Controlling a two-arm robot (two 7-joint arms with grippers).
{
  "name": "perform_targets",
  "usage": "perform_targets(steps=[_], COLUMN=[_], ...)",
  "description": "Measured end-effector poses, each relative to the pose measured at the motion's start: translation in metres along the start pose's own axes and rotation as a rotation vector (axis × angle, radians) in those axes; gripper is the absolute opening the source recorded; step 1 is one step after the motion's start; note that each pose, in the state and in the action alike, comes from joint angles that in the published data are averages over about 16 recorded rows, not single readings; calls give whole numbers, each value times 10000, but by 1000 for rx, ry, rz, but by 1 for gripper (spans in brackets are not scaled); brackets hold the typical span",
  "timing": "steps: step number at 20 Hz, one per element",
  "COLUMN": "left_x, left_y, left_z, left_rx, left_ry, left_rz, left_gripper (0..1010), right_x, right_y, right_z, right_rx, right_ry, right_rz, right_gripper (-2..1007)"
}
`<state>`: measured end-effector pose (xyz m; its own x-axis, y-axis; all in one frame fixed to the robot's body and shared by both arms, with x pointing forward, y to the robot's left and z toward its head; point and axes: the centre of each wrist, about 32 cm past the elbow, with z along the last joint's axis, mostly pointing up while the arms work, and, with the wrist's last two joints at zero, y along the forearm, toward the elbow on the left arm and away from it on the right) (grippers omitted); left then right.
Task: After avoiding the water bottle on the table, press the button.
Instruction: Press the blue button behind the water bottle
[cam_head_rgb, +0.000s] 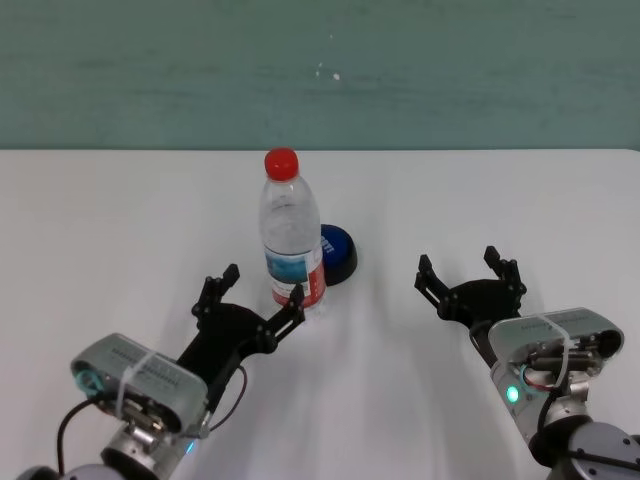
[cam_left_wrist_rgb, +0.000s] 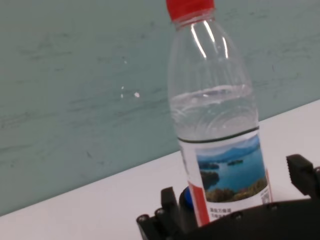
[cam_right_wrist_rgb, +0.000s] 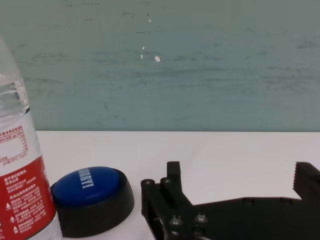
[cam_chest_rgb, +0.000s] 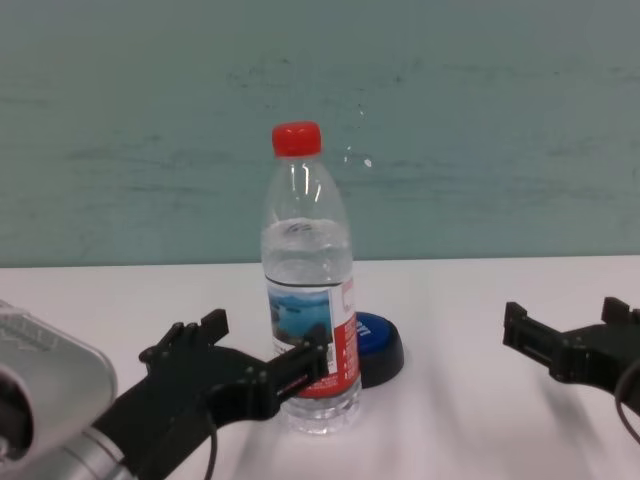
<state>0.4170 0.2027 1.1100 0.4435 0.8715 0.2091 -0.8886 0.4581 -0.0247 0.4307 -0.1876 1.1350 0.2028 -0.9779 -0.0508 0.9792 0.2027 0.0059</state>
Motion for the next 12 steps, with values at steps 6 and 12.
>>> perform_targets(steps=[6,12], left_x=[-21,-25], left_y=[-42,-53], left_z=[6,4], left_rx=[-3,-4], left_ry=[0,-1], left_rz=[4,5], left_gripper=[1010,1010], right_x=[0,0], right_y=[0,0], right_z=[0,0], right_rx=[0,0], right_ry=[0,0], right_rz=[0,0], right_gripper=[1004,1004])
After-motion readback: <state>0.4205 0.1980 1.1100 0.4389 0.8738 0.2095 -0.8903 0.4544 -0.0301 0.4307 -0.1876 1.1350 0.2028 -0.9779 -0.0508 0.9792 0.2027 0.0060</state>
